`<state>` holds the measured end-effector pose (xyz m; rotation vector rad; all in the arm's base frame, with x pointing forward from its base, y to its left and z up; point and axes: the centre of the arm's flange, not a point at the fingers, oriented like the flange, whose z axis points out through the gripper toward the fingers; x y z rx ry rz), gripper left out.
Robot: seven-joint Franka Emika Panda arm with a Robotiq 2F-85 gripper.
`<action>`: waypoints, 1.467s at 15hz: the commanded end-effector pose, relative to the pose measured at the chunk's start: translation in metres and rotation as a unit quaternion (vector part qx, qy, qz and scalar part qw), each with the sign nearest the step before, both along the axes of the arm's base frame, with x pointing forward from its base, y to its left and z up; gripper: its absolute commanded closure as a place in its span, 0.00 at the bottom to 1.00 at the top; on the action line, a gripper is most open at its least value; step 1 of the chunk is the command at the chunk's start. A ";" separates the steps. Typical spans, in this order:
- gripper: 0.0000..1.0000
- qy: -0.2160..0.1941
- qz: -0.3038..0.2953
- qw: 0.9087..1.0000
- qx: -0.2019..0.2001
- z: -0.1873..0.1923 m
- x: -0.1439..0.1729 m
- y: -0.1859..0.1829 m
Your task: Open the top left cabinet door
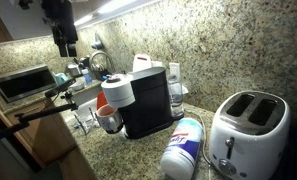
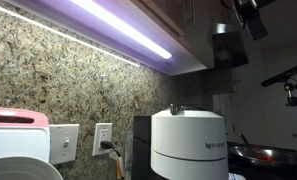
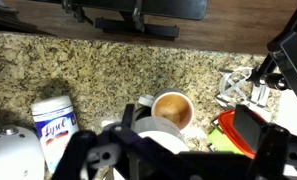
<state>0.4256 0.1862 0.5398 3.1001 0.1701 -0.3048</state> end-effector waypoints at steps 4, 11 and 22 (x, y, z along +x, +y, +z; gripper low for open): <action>0.00 -0.012 -0.002 1.000 -0.008 -0.001 -0.009 -0.002; 0.00 -0.048 0.039 0.997 -0.041 -0.004 -0.084 -0.028; 0.00 -0.262 0.067 0.961 0.056 0.062 -0.174 -0.100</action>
